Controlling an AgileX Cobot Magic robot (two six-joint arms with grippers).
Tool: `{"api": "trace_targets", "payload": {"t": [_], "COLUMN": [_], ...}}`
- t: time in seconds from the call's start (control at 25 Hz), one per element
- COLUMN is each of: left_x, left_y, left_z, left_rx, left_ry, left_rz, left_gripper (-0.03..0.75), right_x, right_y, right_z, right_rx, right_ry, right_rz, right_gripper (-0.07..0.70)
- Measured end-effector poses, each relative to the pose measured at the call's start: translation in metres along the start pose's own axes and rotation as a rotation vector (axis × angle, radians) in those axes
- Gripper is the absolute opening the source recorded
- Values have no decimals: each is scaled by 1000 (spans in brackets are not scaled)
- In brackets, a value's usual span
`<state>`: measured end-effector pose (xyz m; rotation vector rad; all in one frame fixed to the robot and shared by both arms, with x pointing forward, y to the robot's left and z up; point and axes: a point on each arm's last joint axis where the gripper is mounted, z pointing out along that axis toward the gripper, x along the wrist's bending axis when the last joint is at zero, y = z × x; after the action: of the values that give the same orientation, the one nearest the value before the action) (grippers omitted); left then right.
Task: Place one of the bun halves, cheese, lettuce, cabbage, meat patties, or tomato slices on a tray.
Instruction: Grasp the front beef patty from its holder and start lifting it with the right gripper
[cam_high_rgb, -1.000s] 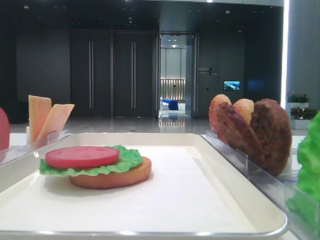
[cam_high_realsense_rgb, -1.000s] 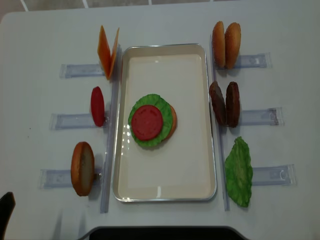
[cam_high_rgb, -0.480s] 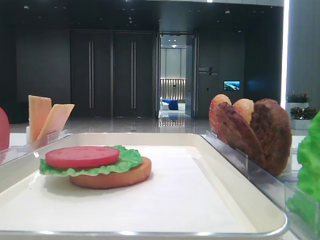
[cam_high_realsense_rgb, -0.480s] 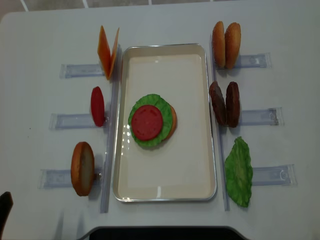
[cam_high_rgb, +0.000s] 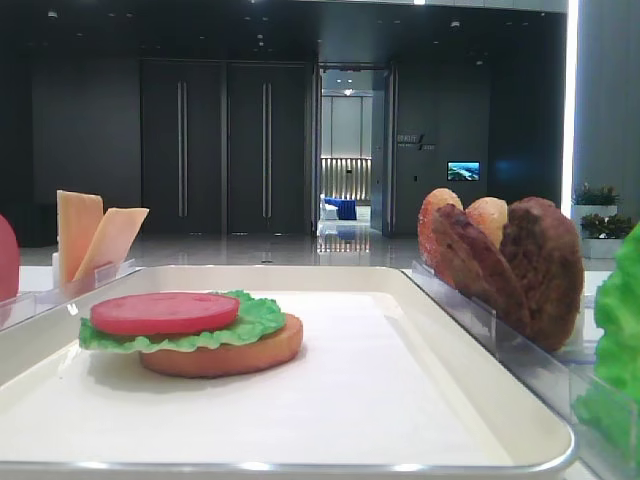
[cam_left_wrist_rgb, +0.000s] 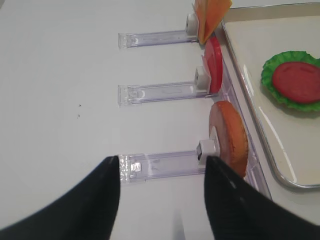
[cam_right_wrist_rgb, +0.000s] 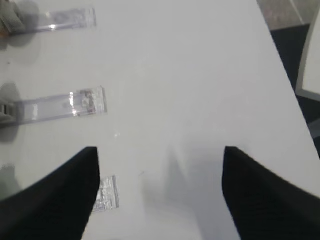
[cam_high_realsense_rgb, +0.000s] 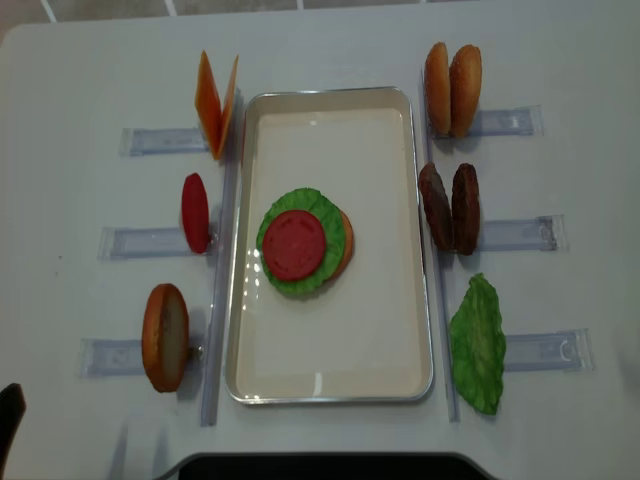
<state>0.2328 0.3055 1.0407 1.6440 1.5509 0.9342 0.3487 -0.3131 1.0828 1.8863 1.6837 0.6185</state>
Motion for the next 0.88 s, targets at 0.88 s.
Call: {"api": "trace_targets", "payload": {"t": [0.88], "left_x": [0], "left_y": [0], "left_z": [0], "left_rx": [0], "left_ry": [0], "left_rz": [0], "left_gripper": [375], "right_x": [102], "right_y": [140], "right_z": [116], "right_rx": [455], "right_ry": [136], "right_rz": [-150], "right_gripper": [488]}}
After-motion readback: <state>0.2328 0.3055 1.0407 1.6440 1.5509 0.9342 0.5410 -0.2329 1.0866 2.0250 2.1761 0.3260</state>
